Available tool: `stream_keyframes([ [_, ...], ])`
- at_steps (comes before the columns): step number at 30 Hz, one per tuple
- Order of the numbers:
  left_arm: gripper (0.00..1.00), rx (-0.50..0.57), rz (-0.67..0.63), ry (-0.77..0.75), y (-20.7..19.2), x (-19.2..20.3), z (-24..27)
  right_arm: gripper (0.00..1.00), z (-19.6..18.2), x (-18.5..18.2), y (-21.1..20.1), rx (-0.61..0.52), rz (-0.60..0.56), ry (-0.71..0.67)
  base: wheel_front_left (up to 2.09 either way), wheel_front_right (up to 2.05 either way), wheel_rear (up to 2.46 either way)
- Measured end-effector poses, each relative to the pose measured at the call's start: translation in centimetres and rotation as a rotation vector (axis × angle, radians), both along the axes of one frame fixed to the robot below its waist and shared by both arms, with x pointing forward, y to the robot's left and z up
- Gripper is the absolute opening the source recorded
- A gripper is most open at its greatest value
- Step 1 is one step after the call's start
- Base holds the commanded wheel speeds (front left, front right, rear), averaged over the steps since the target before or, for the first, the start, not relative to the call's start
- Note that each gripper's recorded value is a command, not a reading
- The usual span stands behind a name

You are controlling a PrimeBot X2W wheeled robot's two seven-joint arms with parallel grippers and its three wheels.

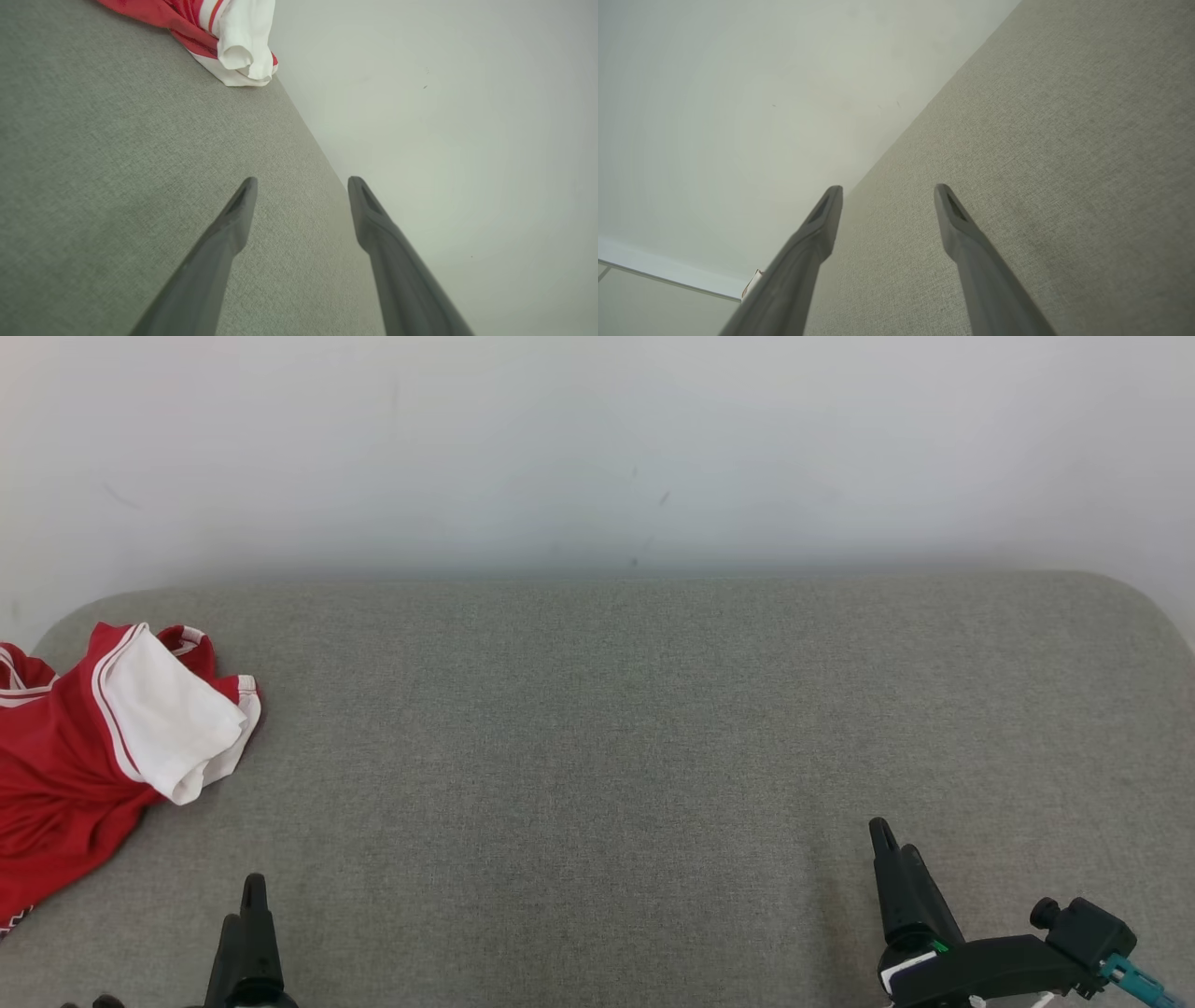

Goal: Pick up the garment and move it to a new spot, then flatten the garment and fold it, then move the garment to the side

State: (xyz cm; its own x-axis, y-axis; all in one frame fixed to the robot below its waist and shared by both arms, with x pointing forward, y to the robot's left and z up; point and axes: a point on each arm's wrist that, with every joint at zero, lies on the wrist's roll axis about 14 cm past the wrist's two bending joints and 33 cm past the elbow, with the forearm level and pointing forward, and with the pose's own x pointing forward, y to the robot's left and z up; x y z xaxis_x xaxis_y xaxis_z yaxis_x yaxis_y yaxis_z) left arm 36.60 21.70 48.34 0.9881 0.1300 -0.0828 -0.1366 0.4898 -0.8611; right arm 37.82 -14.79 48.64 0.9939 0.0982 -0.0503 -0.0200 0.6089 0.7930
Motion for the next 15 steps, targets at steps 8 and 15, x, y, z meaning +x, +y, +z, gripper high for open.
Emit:
stream_keyframes([
  [8,1.00,0.172,0.008,0.014,0.1,-0.1,0.6,1.00,0.3,0.0,0.7,-0.170,0.034,-0.035,0.00,0.00,0.00],
  [15,1.00,0.321,0.001,0.017,-0.2,-0.1,1.2,1.00,0.8,0.0,1.2,-0.279,0.052,-0.072,0.00,0.00,0.00],
])
